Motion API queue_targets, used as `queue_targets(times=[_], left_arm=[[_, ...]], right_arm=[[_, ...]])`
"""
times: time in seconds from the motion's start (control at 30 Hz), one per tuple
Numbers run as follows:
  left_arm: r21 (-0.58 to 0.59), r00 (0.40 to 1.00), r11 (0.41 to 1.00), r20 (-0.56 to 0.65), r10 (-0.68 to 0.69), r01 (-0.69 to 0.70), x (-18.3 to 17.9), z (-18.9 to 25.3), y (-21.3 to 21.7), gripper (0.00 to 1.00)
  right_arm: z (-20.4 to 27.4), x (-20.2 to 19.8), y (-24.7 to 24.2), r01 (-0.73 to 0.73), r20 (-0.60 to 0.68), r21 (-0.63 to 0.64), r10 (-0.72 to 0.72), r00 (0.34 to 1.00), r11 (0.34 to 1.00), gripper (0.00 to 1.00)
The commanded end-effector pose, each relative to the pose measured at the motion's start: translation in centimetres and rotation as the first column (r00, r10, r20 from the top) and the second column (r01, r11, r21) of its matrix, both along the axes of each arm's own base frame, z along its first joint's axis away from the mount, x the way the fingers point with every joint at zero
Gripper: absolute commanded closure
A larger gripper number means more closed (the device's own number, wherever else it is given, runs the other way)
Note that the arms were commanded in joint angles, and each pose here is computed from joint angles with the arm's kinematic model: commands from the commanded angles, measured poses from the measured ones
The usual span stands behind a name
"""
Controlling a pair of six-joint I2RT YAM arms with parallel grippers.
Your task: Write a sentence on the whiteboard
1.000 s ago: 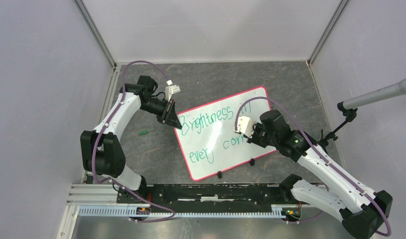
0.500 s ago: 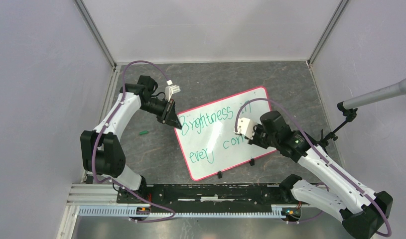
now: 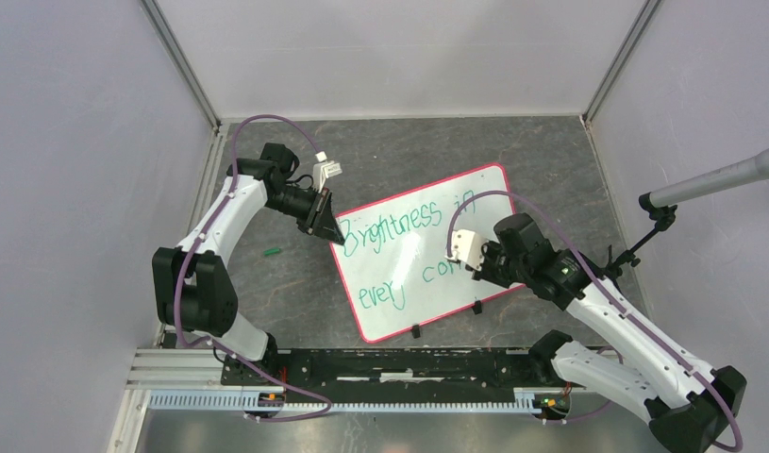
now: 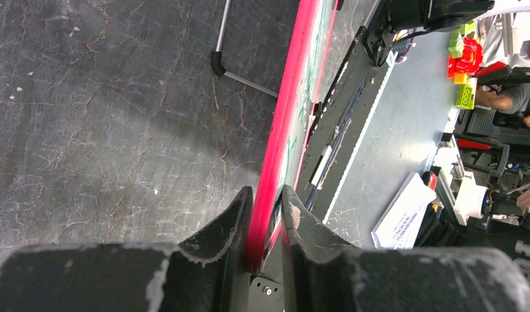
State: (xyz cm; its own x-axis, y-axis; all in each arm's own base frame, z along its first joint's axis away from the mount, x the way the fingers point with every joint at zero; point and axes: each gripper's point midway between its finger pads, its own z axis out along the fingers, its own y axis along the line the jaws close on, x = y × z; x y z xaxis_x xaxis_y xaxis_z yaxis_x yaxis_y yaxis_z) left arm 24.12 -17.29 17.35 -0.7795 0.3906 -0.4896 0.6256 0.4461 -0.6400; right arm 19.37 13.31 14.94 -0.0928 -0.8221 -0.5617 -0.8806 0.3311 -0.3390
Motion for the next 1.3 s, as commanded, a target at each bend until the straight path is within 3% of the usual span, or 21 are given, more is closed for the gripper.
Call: queue_targets(times=[0.0,0.3,0.73,1.27], left_arm=[[0.073,0.998,0.996,0.029,-0.050,0.048,0.5,-2.2,-0.5,0.98],[0.072,0.998,0.996,0.027,-0.049,0.047,0.4,-2.2,-0.5,0.97],[0.074,0.999,0.996,0.022,-0.049,0.048,0.5,-2.3,-0.5,0.97],[0.076,0.999,0.996,0.016,-0.051,0.050,0.6,-2.6,-0.5,0.98]], right_arm=[[2.0,1.8,-0.4,0.098,0.085,0.050,-0.102,0.991,0.994,1.00],[2.6,2.3,-0.6,0.136,0.059,0.112,-0.143,0.988,0.984,1.00],[2.2,1.6,0.8,0.057,0.018,0.142,-0.061,0.998,0.988,1.00],[2.0,3.4,-1.7,0.162,0.090,0.031,-0.165,0.982,0.986,1.00]])
